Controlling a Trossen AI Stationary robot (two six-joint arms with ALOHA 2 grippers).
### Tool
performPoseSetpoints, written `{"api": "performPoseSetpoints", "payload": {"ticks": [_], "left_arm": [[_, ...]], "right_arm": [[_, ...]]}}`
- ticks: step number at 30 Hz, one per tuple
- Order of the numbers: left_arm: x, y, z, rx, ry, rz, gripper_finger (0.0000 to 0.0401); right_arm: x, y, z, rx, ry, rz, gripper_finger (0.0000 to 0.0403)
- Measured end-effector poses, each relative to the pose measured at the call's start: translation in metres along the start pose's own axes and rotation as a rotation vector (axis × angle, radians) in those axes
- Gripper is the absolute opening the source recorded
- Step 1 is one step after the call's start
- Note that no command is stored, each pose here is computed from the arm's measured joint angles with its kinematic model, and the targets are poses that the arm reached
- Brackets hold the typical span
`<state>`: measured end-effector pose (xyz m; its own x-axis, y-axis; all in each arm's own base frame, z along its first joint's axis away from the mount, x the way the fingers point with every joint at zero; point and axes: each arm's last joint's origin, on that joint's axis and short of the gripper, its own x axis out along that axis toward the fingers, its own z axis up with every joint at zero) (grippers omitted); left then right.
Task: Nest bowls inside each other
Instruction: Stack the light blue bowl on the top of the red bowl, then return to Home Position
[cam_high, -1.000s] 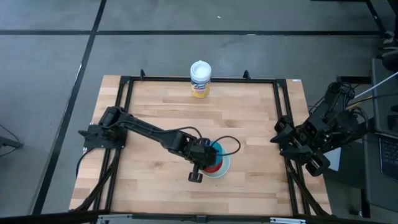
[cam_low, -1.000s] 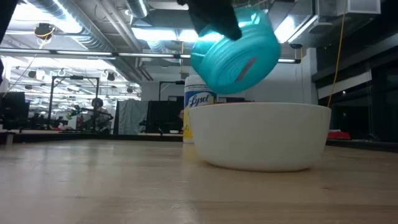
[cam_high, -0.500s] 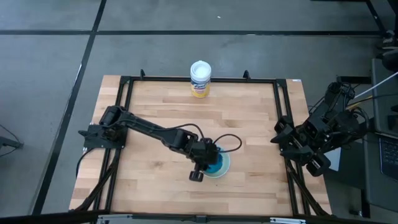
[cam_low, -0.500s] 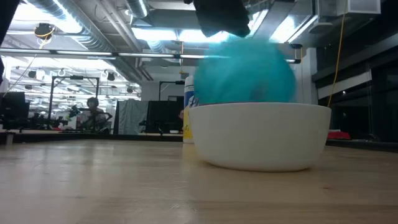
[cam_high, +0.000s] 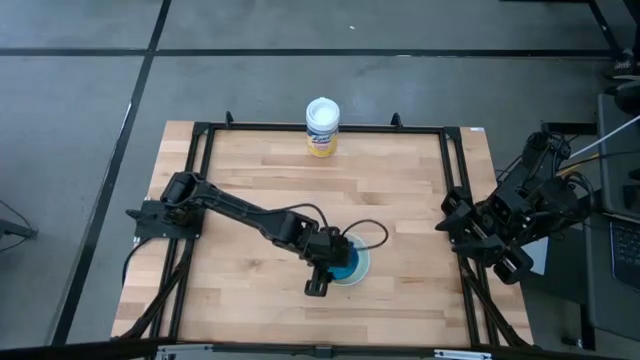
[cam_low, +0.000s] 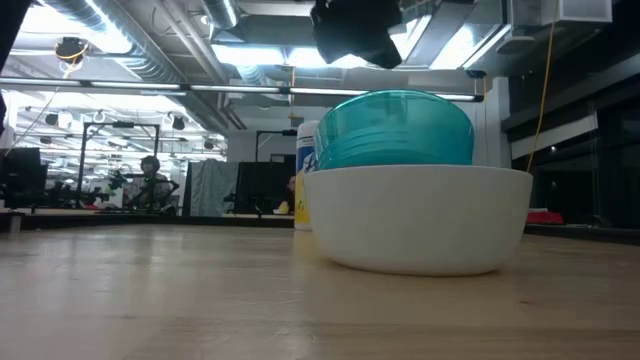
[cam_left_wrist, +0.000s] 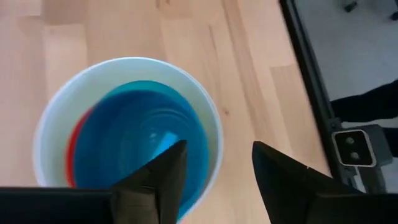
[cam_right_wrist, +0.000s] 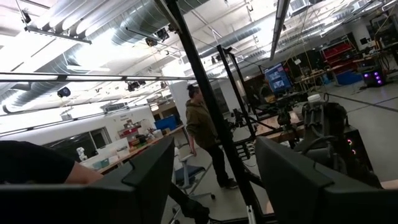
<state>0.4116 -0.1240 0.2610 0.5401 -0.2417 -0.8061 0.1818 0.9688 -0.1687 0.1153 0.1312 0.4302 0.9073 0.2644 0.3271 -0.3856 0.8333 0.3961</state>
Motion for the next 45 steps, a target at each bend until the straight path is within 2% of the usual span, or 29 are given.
{"api": "performPoseSetpoints", "payload": {"ticks": [6, 15, 18, 22, 25, 33, 39, 45], "left_arm": [[0.009, -0.01, -0.003, 0.021, 0.007, -0.007, 0.016], [0.03, -0.002, -0.009, 0.035, 0.06, 0.036, 0.0132], [0.039, -0.001, -0.012, 0.032, 0.08, 0.041, 0.0097], [0.046, -0.002, -0.015, 0.04, 0.099, 0.016, 0.0016], [0.046, -0.006, -0.015, 0.063, 0.086, 0.063, 0.0006], [0.048, -0.008, -0.018, 0.089, 0.086, 0.089, 0.001], [0.048, -0.01, -0.016, 0.098, 0.062, 0.092, 0.0057], [0.048, -0.008, -0.016, 0.109, 0.053, 0.149, 0.0099]], "right_arm": [[0.0, 0.0, 0.0, 0.0, 0.0, 0.0, 0.0218], [0.0, 0.0, 0.0, 0.016, 0.001, 0.0, 0.0221], [0.0, 0.0, -0.001, 0.018, 0.002, 0.0, 0.0224], [0.001, 0.0, -0.001, 0.02, 0.003, -0.001, 0.0224], [0.001, 0.0, -0.001, 0.02, 0.003, -0.001, 0.0219], [0.001, 0.0, -0.001, 0.02, 0.003, -0.001, 0.0214], [0.002, 0.001, -0.004, 0.029, 0.012, -0.002, 0.0221], [0.008, 0.003, -0.015, -0.027, 0.059, 0.0, 0.0228]]}}
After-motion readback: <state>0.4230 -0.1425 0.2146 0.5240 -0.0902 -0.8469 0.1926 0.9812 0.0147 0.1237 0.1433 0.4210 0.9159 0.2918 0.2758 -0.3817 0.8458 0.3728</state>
